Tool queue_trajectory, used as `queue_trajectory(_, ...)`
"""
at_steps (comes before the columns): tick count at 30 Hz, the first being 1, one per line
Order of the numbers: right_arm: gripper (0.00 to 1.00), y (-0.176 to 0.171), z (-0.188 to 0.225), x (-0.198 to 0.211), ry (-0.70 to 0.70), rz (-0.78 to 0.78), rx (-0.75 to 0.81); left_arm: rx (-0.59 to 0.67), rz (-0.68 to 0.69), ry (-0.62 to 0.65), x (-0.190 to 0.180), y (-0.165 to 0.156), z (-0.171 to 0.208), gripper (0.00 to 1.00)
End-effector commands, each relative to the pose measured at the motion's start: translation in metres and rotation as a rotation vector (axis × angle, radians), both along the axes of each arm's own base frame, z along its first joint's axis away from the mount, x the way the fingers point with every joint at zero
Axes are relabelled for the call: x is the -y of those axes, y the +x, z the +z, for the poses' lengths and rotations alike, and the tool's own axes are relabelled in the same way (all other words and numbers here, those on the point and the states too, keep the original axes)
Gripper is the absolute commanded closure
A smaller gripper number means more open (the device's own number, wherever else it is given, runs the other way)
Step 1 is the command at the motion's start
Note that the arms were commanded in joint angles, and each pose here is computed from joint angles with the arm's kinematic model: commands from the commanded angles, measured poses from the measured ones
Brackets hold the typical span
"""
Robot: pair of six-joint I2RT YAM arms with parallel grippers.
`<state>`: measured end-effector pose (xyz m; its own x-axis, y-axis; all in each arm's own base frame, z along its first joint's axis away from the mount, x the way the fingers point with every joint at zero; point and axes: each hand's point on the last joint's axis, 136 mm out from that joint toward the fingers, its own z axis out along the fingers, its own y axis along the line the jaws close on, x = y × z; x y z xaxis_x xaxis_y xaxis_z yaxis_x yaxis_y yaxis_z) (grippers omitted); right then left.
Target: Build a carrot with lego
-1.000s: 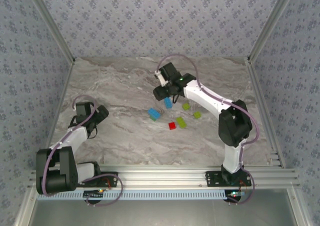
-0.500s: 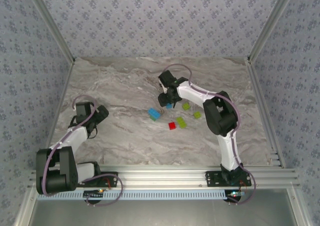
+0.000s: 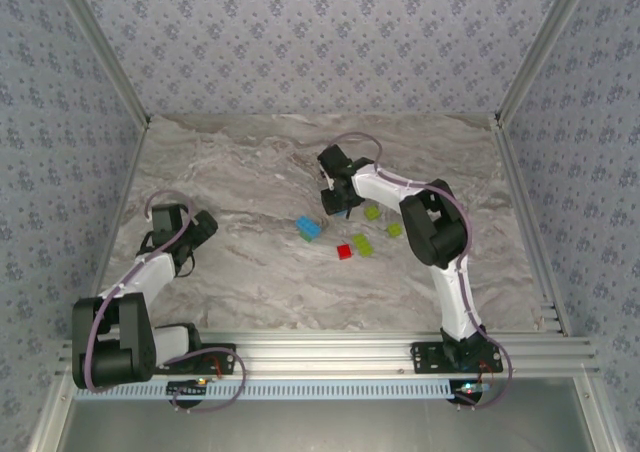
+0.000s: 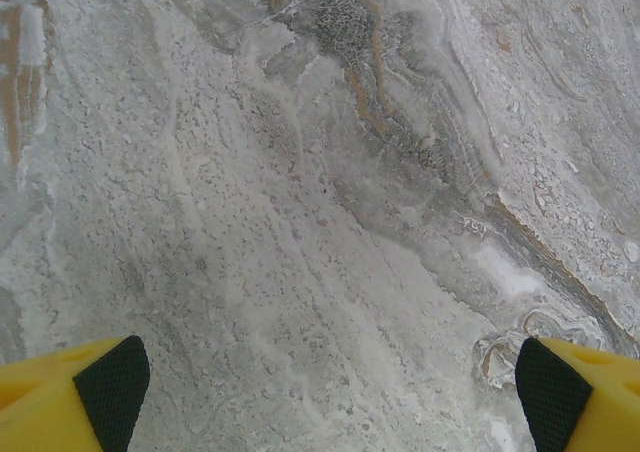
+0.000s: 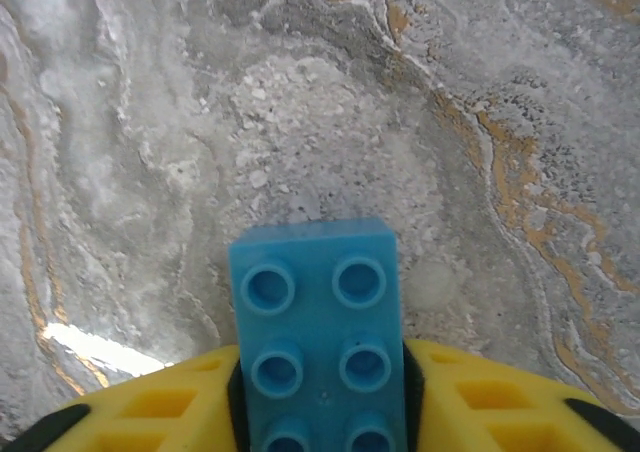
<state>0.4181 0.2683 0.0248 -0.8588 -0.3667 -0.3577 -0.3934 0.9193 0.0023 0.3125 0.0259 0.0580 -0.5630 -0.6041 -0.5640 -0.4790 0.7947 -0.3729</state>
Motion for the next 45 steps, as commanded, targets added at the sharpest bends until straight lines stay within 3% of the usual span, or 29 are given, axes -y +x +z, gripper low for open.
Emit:
queue_trajectory(1, 0.62, 0.0, -0.005, 0.0, 0.0, 0.0, -0.01, 0.043, -0.015, 0.002, -0.001, 0.014, 0.015, 0.03)
queue_trajectory(9, 0.68, -0.012, 0.045, 0.003, -0.006, 0.072, 0.047, 0.043, -0.015, 0.001, -0.001, 0.014, 0.015, 0.03)
queue_trajectory(18, 0.67, -0.058, 0.111, -0.008, 0.063, 0.275, 0.0, 0.047, -0.016, 0.003, -0.001, 0.014, 0.016, 0.03)
queue_trajectory(30, 0.68, -0.099, 0.094, -0.058, 0.113, 0.426, -0.065, 0.044, -0.016, 0.002, -0.001, 0.013, 0.015, 0.03)
queue_trajectory(45, 0.68, -0.099, 0.069, -0.07, 0.084, 0.503, -0.088, 0.044, -0.017, 0.001, -0.001, 0.013, 0.015, 0.03)
